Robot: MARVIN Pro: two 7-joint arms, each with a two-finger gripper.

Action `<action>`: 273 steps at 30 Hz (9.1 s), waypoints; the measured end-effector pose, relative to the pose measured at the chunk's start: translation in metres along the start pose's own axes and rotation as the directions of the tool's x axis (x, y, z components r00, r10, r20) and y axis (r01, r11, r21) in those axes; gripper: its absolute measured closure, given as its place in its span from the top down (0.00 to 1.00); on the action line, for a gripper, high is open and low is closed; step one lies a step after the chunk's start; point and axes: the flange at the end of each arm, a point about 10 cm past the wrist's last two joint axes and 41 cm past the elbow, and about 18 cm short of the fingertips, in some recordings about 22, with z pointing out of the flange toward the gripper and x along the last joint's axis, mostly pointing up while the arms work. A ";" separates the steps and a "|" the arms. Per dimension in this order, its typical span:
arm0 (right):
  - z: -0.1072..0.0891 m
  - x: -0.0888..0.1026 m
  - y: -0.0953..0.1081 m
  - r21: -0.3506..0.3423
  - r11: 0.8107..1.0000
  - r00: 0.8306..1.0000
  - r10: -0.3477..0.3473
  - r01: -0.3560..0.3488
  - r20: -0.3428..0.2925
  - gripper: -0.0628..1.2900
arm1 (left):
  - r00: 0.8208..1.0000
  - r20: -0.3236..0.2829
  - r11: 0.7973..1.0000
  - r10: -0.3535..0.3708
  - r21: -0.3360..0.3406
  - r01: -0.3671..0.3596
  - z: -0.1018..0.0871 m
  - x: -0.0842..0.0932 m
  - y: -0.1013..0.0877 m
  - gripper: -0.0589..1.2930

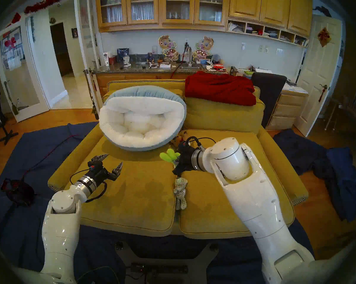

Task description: Put toys into dog bed

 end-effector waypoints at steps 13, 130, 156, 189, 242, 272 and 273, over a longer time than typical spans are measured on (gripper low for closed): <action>0.010 0.000 -0.023 0.066 0.998 1.000 -0.024 0.023 0.013 0.05 | 0.994 -0.105 1.000 0.004 0.008 -0.004 0.017 0.051 -0.017 0.96; 0.006 0.023 -0.052 0.037 0.994 0.959 -0.086 0.100 -0.270 0.04 | 0.800 0.211 0.632 -0.561 -0.515 0.579 -0.003 0.135 -0.036 0.96; -0.004 0.023 -0.043 0.037 0.995 0.957 -0.075 0.088 -0.279 0.04 | 0.798 0.207 0.609 -0.566 -0.547 0.574 -0.012 0.136 -0.036 0.96; 0.006 0.028 -0.050 0.009 0.994 0.963 -0.100 0.106 -0.252 0.04 | 0.687 0.339 0.415 -0.643 -0.600 0.684 -0.026 0.122 0.025 0.96; -0.015 0.032 -0.055 0.089 0.992 0.954 -0.059 0.089 -0.294 0.03 | 0.748 0.253 0.518 -0.614 -0.585 0.624 -0.016 0.115 0.023 0.96; -0.022 0.032 -0.057 0.088 0.992 0.950 -0.057 0.089 -0.307 0.03 | 0.745 0.259 0.510 -0.614 -0.590 0.626 -0.009 0.111 0.035 0.30; -0.023 0.032 -0.057 0.089 0.992 0.950 -0.058 0.089 -0.308 0.03 | 0.745 0.258 0.510 -0.615 -0.591 0.625 -0.009 0.111 0.035 0.29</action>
